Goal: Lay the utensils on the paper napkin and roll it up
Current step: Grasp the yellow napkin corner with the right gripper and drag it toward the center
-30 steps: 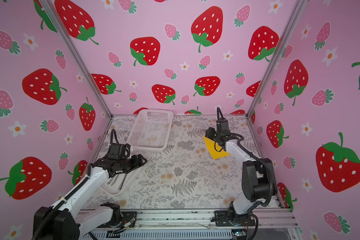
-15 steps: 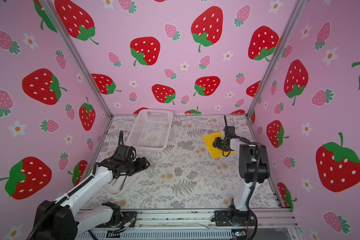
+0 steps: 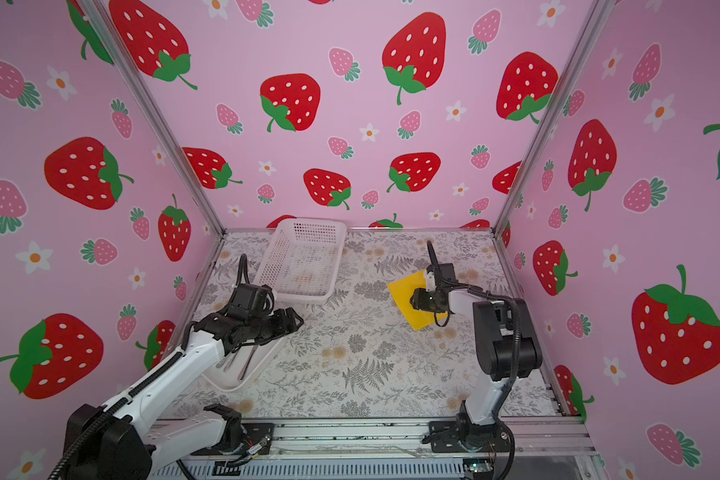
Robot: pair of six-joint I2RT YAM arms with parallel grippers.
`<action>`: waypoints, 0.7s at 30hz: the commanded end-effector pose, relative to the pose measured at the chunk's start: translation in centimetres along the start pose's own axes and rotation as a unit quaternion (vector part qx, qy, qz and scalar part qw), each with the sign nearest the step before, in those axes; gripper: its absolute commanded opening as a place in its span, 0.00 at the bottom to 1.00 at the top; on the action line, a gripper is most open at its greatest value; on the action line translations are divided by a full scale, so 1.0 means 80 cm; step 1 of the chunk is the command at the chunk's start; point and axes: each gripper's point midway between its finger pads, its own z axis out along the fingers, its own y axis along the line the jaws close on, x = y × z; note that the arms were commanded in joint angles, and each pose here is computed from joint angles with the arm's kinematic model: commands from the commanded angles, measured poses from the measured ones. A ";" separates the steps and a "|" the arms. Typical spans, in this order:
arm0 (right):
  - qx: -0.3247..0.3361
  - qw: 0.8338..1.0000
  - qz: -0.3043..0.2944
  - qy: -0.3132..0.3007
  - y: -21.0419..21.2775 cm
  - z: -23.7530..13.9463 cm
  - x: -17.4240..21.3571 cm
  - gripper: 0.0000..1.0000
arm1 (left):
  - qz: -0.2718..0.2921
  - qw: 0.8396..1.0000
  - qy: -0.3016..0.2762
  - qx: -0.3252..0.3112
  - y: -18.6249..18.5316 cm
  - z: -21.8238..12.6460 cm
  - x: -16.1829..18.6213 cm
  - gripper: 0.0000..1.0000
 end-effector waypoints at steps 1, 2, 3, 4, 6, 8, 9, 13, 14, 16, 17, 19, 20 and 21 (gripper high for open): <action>0.015 0.992 0.022 0.120 -0.001 0.007 0.113 0.53 | 0.012 1.000 -0.027 0.010 -0.020 -0.021 -0.017 0.83; 0.010 0.992 0.021 0.121 0.008 0.006 0.121 0.53 | 0.016 0.999 -0.030 0.014 -0.024 -0.024 -0.018 0.83; 0.004 0.992 0.021 0.124 0.017 0.005 0.134 0.53 | 0.020 0.999 -0.031 0.018 -0.028 -0.026 -0.017 0.83; -0.007 0.992 0.022 0.127 0.029 0.004 0.145 0.53 | 0.025 0.999 -0.034 0.023 -0.033 -0.028 -0.018 0.83; -0.028 0.991 0.026 0.128 0.051 0.003 0.162 0.53 | 0.038 0.998 -0.037 0.034 -0.044 -0.031 -0.018 0.82; -0.043 0.990 0.029 0.129 0.073 0.002 0.178 0.53 | 0.053 0.997 -0.037 0.046 -0.056 -0.033 -0.015 0.82; -0.054 0.990 0.034 0.129 0.085 0.002 0.187 0.53 | 0.063 0.996 -0.035 0.055 -0.065 -0.033 -0.013 0.81; -0.099 0.986 0.013 0.136 0.140 0.001 0.221 0.53 | 0.106 0.990 -0.014 0.091 -0.099 -0.028 0.005 0.74; -0.104 0.985 0.001 0.139 0.151 0.000 0.226 0.53 | 0.114 0.989 -0.008 0.096 -0.106 -0.025 0.010 0.74; -0.120 0.982 -0.027 0.143 0.176 -0.005 0.231 0.52 | 0.128 0.986 0.006 0.106 -0.118 -0.017 0.023 0.72; -0.129 0.981 -0.036 0.138 0.185 -0.008 0.229 0.52 | 0.132 0.985 0.010 0.108 -0.123 -0.013 0.027 0.71; -0.156 0.979 -0.053 0.124 0.206 -0.019 0.219 0.52 | 0.139 0.984 0.029 0.111 -0.130 0.000 0.039 0.68; -0.163 0.978 -0.058 0.115 0.211 -0.024 0.213 0.52 | 0.141 0.983 0.038 0.112 -0.133 0.005 0.043 0.65; -0.162 0.980 -0.062 0.097 0.215 -0.030 0.201 0.52 | 0.143 0.982 0.050 0.112 -0.135 0.012 0.049 0.64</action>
